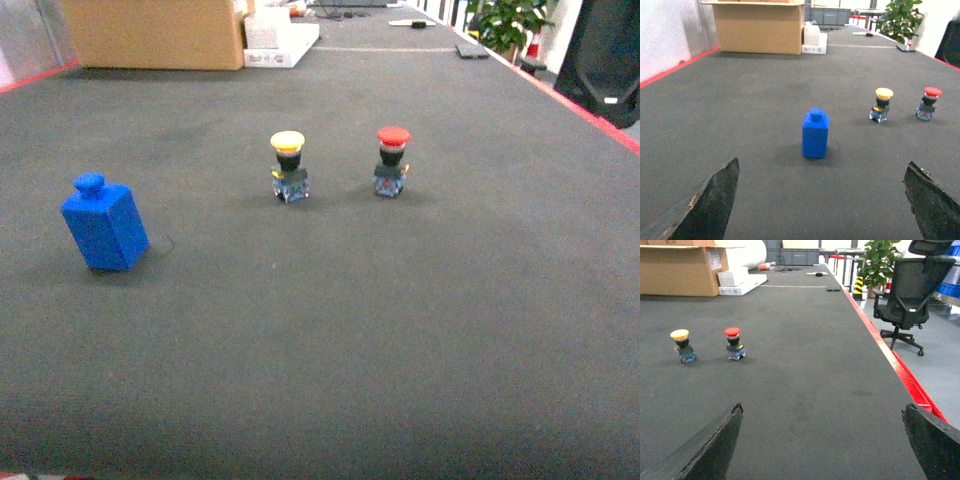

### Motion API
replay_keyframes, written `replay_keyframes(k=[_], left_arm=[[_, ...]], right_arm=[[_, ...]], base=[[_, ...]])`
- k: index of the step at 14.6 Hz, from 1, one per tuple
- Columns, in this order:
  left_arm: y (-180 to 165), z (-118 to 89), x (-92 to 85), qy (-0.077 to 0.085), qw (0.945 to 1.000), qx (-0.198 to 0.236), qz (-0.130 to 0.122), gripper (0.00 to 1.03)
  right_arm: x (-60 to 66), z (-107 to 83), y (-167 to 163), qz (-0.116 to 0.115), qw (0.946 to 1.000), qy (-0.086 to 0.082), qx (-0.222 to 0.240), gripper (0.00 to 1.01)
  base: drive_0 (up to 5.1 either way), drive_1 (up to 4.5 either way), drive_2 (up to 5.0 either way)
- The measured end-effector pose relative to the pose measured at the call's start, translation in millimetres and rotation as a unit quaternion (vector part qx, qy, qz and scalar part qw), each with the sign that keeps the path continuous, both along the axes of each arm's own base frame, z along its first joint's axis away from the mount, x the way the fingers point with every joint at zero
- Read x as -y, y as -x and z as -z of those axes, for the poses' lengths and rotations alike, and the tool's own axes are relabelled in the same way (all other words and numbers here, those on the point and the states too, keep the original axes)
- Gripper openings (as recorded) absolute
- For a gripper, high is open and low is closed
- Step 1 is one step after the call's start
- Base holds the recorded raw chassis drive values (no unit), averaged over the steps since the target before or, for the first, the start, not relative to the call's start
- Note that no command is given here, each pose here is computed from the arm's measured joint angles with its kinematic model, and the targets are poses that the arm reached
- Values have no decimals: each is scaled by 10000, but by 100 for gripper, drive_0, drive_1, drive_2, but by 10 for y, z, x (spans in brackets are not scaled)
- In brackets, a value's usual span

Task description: Pick blue part to blue bin on bottom shelf

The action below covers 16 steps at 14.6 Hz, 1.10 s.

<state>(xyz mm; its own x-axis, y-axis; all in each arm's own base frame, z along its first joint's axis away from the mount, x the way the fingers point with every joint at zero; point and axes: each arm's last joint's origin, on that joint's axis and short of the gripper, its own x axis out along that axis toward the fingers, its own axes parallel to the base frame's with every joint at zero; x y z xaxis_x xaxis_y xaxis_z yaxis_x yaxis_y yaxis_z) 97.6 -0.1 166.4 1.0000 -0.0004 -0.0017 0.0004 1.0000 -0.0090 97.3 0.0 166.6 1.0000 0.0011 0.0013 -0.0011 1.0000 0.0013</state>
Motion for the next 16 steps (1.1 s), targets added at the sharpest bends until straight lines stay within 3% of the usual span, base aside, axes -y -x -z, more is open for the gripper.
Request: replay_keyframes(k=[11, 12, 13, 14, 16], left_arm=[[0, 0, 0, -13, 10000, -2, 0, 98], [3, 23, 14, 148, 9974, -614, -350, 98], [-103, 37, 102, 252, 9877, -1269, -876, 98], [-201, 94, 152, 186, 9853, -1401, -965, 98], [-533, 98, 157, 207, 9853, -1445, -882, 98]], right_arm=[[0, 0, 0, 8, 10000, -8, -2, 98], [0, 0, 0, 6, 10000, -6, -2, 98], [0, -1, 0, 4, 10000, -10, -2, 98], [0, -2, 0, 6, 10000, -6, 6, 98], [0, 0, 0, 8, 10000, -8, -2, 98]], base=[[0, 0, 0], [0, 0, 0], [0, 0, 0], [0, 0, 0], [0, 0, 0]])
